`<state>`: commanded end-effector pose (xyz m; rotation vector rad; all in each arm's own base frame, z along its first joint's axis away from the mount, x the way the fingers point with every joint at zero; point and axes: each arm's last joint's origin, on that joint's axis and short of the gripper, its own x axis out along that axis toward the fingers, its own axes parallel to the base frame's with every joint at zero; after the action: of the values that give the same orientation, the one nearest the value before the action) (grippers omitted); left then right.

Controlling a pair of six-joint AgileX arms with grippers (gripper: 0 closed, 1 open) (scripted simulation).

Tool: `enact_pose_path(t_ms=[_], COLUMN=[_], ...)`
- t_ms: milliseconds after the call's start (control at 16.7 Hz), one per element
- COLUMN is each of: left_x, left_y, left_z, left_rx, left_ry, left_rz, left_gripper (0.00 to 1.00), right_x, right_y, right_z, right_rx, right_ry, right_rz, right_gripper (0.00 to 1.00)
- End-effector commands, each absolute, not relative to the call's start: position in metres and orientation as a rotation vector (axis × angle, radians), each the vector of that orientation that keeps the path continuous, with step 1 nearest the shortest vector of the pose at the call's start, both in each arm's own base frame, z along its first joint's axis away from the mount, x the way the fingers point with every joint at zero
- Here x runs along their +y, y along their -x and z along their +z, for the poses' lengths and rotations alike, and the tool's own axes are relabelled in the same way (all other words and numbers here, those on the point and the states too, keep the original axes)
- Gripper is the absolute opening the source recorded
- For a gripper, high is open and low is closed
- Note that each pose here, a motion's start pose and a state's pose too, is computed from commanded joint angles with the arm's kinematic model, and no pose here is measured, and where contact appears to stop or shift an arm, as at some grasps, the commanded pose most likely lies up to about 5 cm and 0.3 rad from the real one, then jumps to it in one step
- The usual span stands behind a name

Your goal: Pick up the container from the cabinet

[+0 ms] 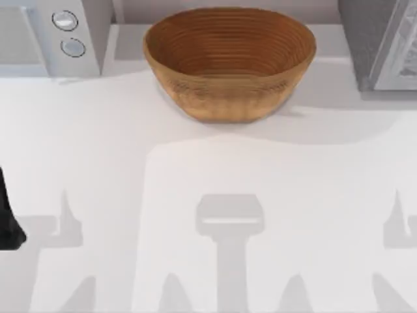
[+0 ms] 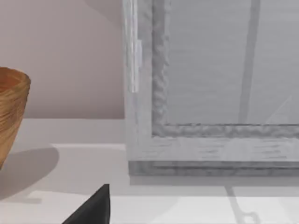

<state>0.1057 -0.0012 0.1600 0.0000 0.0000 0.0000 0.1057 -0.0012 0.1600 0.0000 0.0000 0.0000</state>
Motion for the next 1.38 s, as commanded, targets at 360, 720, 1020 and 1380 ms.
enact_pose_path(t_ms=[360, 720, 1020, 1380], left_x=[-0.001, -0.001, -0.001, -0.001], left_y=[-0.106, -0.106, -0.106, -0.106], left_z=[0.160, 0.160, 0.160, 0.160], left_rx=[0.000, 0.000, 0.000, 0.000], left_ry=[0.000, 0.000, 0.000, 0.000], left_rz=[0.000, 0.000, 0.000, 0.000], left_gripper=[1.00, 1.00, 1.00, 1.00], right_x=[0.000, 0.005, 0.015, 0.034], right_y=[-0.106, -0.121, -0.162, -0.222], right_z=[0.186, 0.292, 0.396, 0.483], right_rx=[0.014, 0.026, 0.019, 0.000], right_ry=[-0.001, -0.002, -0.003, -0.004], right_rz=[-0.002, -0.008, -0.010, -0.006], right_gripper=[1.00, 1.00, 1.00, 1.00])
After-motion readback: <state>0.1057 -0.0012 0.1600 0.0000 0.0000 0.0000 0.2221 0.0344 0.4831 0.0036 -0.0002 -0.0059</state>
